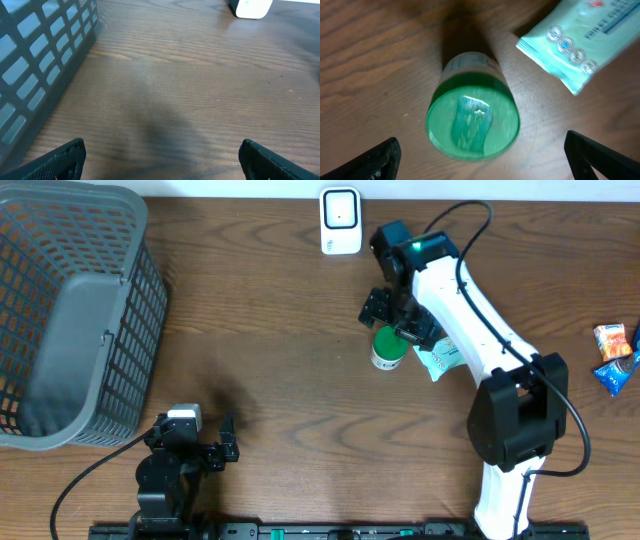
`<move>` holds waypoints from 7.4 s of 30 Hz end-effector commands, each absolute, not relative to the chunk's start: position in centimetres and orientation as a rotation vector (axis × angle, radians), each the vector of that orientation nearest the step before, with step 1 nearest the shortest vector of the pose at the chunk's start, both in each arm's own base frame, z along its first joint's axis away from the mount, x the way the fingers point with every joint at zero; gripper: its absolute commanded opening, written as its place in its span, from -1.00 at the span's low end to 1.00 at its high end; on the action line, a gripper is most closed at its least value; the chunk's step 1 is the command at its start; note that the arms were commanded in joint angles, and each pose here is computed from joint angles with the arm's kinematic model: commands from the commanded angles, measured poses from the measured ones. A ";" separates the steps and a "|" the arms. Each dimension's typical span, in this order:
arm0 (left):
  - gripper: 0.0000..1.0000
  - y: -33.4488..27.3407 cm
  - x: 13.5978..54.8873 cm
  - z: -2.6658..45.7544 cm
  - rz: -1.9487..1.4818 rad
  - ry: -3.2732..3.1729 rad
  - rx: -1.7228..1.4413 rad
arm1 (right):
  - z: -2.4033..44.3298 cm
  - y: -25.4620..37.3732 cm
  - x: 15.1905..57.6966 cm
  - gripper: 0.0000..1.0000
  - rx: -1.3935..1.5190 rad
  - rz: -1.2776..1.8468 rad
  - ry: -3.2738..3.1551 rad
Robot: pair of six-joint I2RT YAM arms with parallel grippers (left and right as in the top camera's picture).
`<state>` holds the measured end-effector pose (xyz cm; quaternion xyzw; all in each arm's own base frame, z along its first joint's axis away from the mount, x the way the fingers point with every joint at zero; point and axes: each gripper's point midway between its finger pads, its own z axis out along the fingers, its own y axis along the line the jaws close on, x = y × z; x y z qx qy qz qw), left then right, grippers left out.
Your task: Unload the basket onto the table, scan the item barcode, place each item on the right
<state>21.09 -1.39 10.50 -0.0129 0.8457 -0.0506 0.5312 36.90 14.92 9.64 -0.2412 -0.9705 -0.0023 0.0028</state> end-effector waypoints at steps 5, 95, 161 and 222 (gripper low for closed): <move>0.96 -1.2 21.1 9.9 -0.099 2.030 -0.024 | 8.4 15.0 36.6 0.99 -0.645 -0.105 -3.021; 0.96 -1.2 21.1 9.9 -0.099 2.030 -0.024 | 10.2 19.7 23.5 0.00 -0.095 -0.579 -2.423; 0.95 -1.2 21.1 9.9 -0.099 2.030 -0.024 | 14.8 25.1 67.0 -0.17 0.729 -0.108 -4.422; 0.96 -1.2 21.1 9.9 -0.099 2.030 -0.024 | 2.8 -26.6 35.8 0.98 -1.338 0.273 -2.833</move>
